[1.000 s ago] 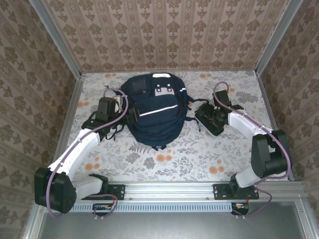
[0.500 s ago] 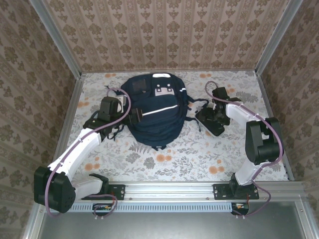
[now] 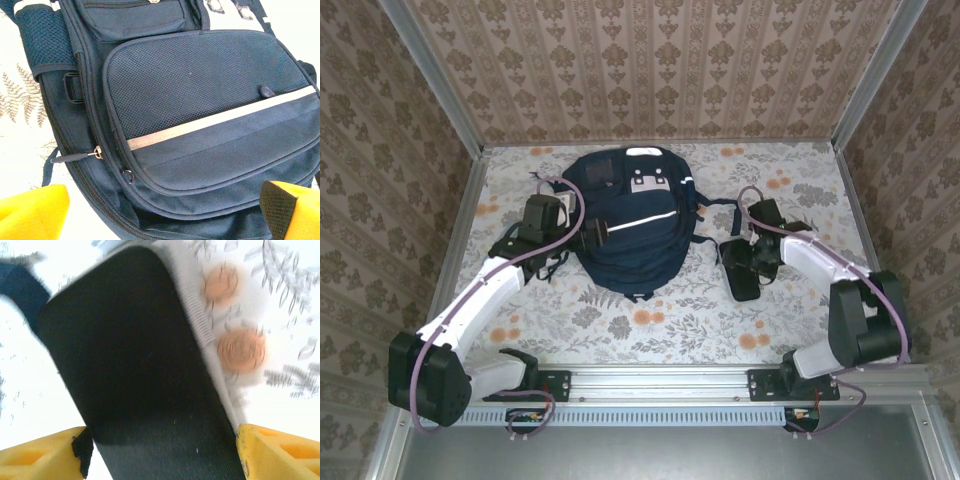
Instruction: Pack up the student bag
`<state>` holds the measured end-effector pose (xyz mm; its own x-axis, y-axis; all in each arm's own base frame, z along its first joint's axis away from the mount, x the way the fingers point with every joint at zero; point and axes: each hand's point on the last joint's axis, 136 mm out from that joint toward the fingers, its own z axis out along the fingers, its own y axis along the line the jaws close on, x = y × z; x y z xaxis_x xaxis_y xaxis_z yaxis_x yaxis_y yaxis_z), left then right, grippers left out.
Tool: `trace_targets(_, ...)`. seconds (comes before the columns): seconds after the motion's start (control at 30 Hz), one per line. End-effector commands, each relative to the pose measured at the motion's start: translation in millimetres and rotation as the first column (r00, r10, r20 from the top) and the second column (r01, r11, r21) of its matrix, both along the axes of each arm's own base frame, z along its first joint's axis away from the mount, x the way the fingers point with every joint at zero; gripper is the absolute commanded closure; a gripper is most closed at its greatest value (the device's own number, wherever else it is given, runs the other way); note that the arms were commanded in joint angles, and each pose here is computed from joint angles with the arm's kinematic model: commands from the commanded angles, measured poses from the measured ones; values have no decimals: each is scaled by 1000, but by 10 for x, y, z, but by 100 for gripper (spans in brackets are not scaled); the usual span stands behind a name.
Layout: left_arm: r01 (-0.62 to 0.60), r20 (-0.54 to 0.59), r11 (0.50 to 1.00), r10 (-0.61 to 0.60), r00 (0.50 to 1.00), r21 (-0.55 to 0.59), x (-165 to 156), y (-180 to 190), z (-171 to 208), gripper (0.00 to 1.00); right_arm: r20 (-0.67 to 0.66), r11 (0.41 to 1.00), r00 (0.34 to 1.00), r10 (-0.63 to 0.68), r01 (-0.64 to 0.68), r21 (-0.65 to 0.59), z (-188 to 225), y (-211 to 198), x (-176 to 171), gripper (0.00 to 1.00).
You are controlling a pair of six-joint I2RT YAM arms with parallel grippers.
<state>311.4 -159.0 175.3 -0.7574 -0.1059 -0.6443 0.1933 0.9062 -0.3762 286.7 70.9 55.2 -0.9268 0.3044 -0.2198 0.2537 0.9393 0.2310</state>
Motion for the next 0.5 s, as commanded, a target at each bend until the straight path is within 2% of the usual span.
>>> trace_targets(0.0,13,33,1000,-13,999,-9,58,-56,130,0,27,1000,999,-28,28,-14,163,23,-185,23)
trace_targets(0.17,35,37,999,-35,999,0,70,-112,160,0,60,982,998,-21,32,-188,274,-173,-351,6)
trace_targets(0.27,50,40,998,-51,998,22,79,-154,170,0,49,980,999,-10,20,-196,209,-115,-415,1)
trace_targets(0.47,99,36,993,-101,994,66,74,-322,166,0,58,987,997,-56,64,-149,101,128,-335,0)
